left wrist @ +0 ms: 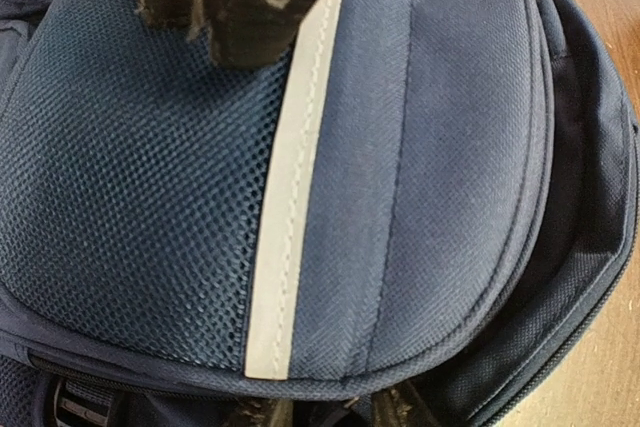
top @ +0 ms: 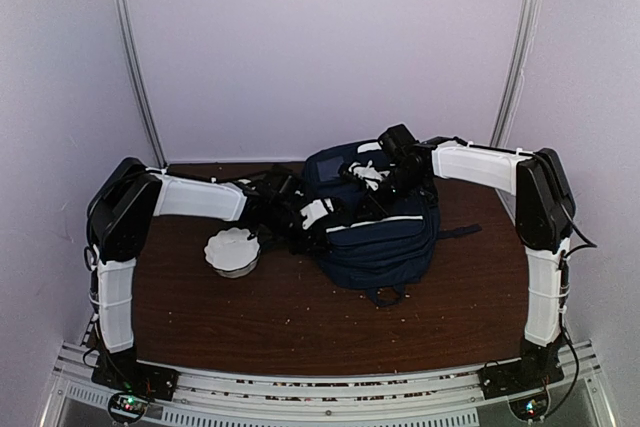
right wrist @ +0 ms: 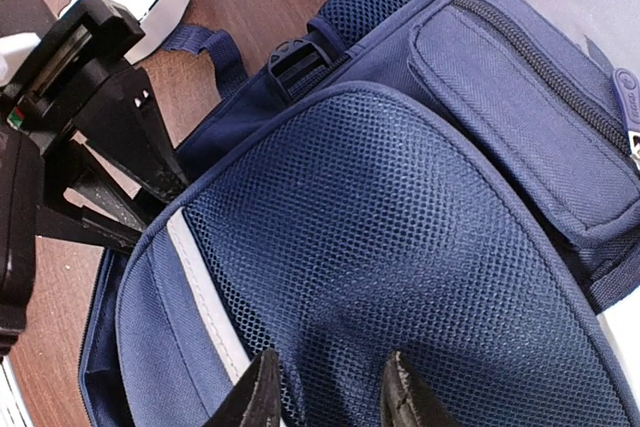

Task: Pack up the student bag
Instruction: Adjust the student bag at the center of the board.

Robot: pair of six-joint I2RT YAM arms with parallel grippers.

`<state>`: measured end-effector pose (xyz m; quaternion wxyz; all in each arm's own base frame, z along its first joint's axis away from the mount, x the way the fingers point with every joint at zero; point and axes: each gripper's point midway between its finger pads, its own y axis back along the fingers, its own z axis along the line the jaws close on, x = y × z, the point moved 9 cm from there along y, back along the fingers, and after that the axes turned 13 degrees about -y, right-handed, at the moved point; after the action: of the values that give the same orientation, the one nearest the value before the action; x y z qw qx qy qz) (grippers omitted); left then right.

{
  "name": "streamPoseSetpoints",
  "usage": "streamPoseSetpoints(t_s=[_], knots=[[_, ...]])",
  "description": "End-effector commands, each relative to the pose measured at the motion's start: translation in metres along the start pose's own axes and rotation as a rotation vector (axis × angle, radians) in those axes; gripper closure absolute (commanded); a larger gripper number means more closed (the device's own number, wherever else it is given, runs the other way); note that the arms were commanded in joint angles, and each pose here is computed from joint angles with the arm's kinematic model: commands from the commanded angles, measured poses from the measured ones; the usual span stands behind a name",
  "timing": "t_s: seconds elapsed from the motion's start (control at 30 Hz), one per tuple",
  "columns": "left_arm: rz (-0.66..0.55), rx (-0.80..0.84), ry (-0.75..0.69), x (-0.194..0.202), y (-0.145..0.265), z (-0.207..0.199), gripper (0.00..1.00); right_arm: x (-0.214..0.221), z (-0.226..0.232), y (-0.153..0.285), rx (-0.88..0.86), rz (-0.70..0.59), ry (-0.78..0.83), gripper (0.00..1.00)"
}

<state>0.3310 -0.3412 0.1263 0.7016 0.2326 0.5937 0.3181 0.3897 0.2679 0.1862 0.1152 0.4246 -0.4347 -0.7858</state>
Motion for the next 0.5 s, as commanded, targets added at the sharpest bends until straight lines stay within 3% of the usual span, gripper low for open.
streamPoseSetpoints(t_s=[0.0, 0.2, 0.4, 0.47], knots=[[0.029, 0.04, 0.005, 0.006, 0.005, -0.005, 0.72, 0.0, -0.007, -0.004, -0.002, 0.004, -0.031, 0.65], [0.024, 0.049, 0.015, 0.005, 0.007, -0.007, 0.81, 0.0, -0.008, -0.006, -0.003, 0.005, -0.034, 0.65], [0.025, 0.069, 0.041, 0.002, 0.014, -0.01, 1.0, 0.001, -0.012, -0.007, 0.01, 0.005, -0.05, 0.65], [0.019, 0.069, 0.053, -0.002, 0.02, -0.01, 1.0, 0.001, -0.013, -0.008, 0.013, 0.004, -0.063, 0.65]])
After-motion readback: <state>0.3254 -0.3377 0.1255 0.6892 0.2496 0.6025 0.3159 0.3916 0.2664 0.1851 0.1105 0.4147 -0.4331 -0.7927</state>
